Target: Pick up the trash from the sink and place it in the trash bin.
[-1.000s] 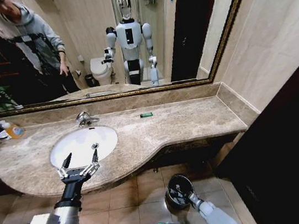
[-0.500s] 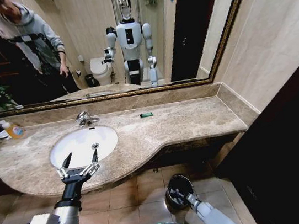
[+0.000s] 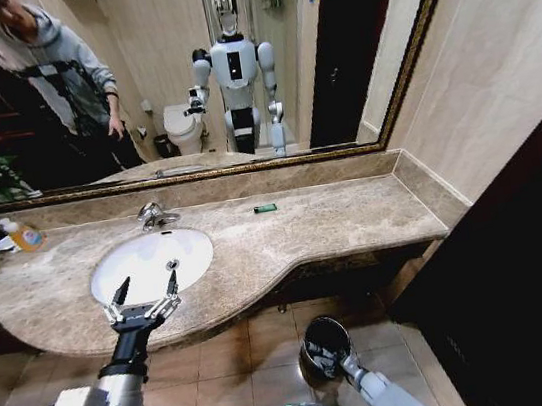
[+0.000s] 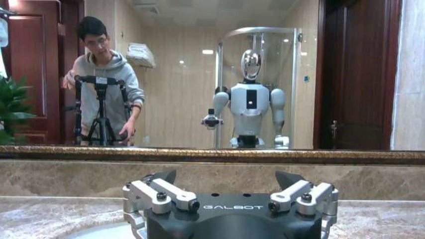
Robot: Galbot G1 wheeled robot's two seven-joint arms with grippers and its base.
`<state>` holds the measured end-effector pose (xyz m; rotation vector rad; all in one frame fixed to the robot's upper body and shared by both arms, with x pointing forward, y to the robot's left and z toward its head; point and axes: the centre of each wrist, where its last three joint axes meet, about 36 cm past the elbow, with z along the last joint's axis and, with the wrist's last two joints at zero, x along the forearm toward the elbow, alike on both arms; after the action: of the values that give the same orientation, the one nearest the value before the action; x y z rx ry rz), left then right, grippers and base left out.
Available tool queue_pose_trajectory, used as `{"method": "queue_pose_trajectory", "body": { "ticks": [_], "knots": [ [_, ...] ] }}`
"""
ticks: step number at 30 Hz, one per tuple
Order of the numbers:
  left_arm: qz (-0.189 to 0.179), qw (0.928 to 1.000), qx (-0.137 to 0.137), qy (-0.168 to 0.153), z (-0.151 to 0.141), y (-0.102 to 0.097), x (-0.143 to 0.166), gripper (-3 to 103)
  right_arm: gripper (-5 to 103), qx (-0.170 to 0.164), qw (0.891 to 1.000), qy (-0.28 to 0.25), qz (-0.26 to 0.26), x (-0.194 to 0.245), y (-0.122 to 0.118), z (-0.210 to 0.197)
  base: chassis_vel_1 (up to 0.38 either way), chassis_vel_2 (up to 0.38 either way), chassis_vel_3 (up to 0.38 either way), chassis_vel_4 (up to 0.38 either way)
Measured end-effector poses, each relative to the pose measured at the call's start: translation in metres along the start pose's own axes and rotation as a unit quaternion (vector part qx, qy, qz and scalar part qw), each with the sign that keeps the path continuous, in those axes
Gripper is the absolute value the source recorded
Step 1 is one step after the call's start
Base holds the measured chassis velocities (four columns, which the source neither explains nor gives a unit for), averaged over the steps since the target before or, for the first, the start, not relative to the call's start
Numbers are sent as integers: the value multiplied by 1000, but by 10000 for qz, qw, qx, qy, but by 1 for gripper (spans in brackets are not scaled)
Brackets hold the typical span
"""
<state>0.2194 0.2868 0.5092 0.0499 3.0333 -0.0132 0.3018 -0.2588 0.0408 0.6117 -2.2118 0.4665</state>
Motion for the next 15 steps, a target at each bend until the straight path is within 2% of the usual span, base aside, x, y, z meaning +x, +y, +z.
{"method": "queue_pose_trajectory", "body": {
  "ticks": [2,9,15],
  "knots": [
    [0,10000,0,0,0,0,0,100,98,1,10000,-24,-34,1,0,0,0,0,0,0],
    [0,10000,0,0,0,0,0,100,100,21,9993,-216,-296,8,-7,-3,0,0,0,0],
    [0,10000,0,0,0,0,0,100,100,322,9974,-609,-217,32,-13,-6,0,0,0,0]
  ]
}}
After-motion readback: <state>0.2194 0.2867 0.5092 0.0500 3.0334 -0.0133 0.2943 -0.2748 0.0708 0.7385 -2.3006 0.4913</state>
